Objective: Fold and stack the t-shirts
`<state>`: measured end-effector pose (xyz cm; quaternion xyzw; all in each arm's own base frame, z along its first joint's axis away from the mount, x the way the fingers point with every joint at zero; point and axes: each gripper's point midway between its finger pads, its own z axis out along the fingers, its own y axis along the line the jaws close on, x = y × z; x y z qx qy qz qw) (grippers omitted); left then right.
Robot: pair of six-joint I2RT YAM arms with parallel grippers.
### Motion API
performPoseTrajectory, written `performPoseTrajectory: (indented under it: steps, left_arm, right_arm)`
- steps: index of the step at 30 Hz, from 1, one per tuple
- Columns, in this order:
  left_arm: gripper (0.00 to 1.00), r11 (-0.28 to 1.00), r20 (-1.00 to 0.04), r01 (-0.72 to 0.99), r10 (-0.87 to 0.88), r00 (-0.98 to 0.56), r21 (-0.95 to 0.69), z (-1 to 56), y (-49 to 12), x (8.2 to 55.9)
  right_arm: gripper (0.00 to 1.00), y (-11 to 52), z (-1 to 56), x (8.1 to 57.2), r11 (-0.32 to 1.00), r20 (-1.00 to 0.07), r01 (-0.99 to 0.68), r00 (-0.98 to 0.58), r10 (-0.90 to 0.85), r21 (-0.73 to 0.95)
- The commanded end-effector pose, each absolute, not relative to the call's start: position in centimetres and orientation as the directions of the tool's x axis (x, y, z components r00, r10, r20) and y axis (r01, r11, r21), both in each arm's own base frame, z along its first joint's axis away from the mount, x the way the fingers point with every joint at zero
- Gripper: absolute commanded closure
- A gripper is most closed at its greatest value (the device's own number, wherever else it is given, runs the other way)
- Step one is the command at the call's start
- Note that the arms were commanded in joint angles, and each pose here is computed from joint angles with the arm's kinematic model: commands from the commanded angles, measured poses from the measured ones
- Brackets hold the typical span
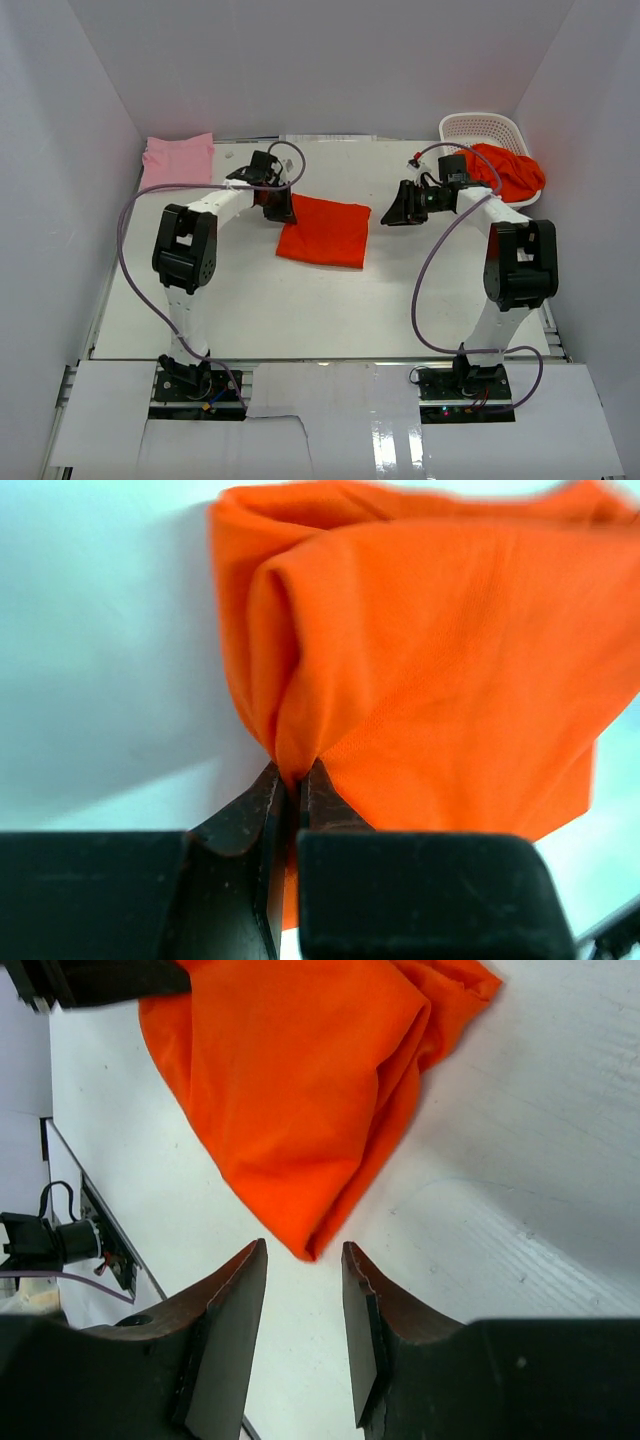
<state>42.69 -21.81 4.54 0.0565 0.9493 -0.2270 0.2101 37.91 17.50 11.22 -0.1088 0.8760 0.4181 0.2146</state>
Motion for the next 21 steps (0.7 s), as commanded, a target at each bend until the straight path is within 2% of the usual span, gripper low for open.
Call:
performPoseTrajectory:
  steps: [1, 7, 12, 21]
  left_arm:
    - [1.00, 0.922, -0.541, 0.212, 0.003, -0.841, -0.325, 8.3, -18.3, 47.6]
    - [1.00, 0.942, -0.616, 0.170, -0.047, -0.787, -0.289, 11.5, -12.4, 54.2]
    - [1.00, 0.976, -0.666, 0.107, -0.048, -0.744, -0.190, 11.4, -7.8, 57.5]
    - [1.00, 0.992, -0.773, 0.114, 0.032, -0.634, -0.053, 14.9, -5.9, 61.9]
  right_arm:
    - [0.58, 17.5, 13.5, 37.3, 0.617, -0.535, -0.427, -0.845, -0.012, 0.661]
    - [0.58, 17.7, 14.3, 35.9, 0.610, -0.539, -0.422, -0.842, 0.010, 0.671]
    - [0.59, 18.2, 14.7, 34.2, 0.621, -0.544, -0.423, -0.839, 0.008, 0.661]
    - [0.59, 19.5, 14.4, 31.3, 0.631, -0.525, -0.428, -0.850, -0.037, 0.648]
